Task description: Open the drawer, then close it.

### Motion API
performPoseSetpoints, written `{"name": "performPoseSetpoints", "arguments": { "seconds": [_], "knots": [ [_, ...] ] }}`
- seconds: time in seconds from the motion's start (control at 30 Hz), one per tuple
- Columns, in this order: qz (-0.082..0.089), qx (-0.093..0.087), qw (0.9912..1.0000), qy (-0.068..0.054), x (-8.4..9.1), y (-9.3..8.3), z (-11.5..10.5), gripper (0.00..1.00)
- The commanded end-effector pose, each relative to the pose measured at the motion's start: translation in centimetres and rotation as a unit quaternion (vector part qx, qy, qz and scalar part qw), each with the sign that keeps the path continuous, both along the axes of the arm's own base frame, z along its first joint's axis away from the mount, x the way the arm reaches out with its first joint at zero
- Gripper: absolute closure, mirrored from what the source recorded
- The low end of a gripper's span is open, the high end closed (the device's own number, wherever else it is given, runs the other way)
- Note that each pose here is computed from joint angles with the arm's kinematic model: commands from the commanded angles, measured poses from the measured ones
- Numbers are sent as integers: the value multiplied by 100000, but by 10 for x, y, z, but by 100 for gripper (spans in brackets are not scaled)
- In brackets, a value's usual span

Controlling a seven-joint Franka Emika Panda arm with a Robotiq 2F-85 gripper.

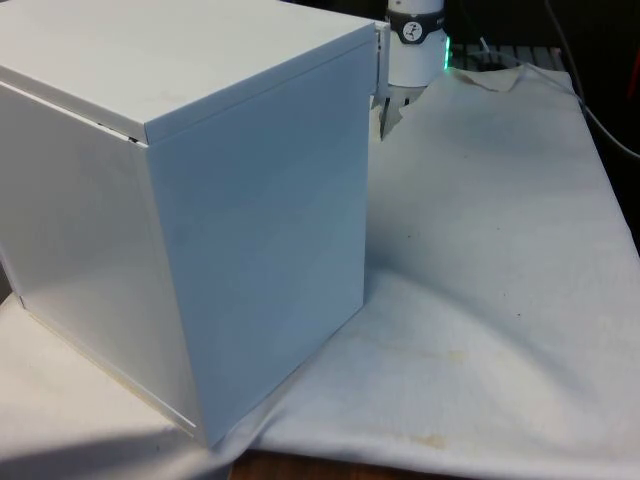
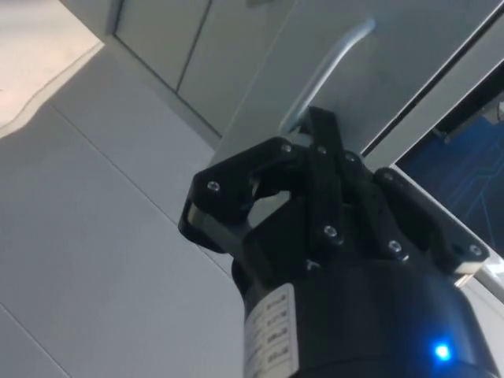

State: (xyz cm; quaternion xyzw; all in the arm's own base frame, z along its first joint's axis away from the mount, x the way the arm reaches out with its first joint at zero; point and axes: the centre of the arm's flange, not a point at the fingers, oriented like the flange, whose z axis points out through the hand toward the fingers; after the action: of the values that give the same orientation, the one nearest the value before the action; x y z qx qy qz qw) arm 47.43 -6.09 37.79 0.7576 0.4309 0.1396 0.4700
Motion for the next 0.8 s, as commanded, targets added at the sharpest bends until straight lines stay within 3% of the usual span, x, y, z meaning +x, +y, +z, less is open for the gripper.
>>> {"name": "performPoseSetpoints", "arguments": {
  "seconds": [0.0,0.1,0.13,0.2,0.4,0.43,0.5,0.73,0.77],
  "knots": [
    [543,-190,99993,-999,6,-2,4,100],
    [48,-386,99991,-1286,12,-6,4,100],
    [-641,-334,99996,-462,8,-4,1,100],
    [-417,-542,99984,-1631,19,-9,5,100],
    [-1348,-887,99960,-2325,30,-14,6,100],
    [-2067,-984,99960,-1669,27,-13,3,100],
    [-1796,-1000,99942,-2732,37,-17,6,100],
    [-3058,-1152,99907,-2824,41,-17,3,100],
    [-2607,-1063,99912,-3103,42,-16,4,100]
  ]
}}
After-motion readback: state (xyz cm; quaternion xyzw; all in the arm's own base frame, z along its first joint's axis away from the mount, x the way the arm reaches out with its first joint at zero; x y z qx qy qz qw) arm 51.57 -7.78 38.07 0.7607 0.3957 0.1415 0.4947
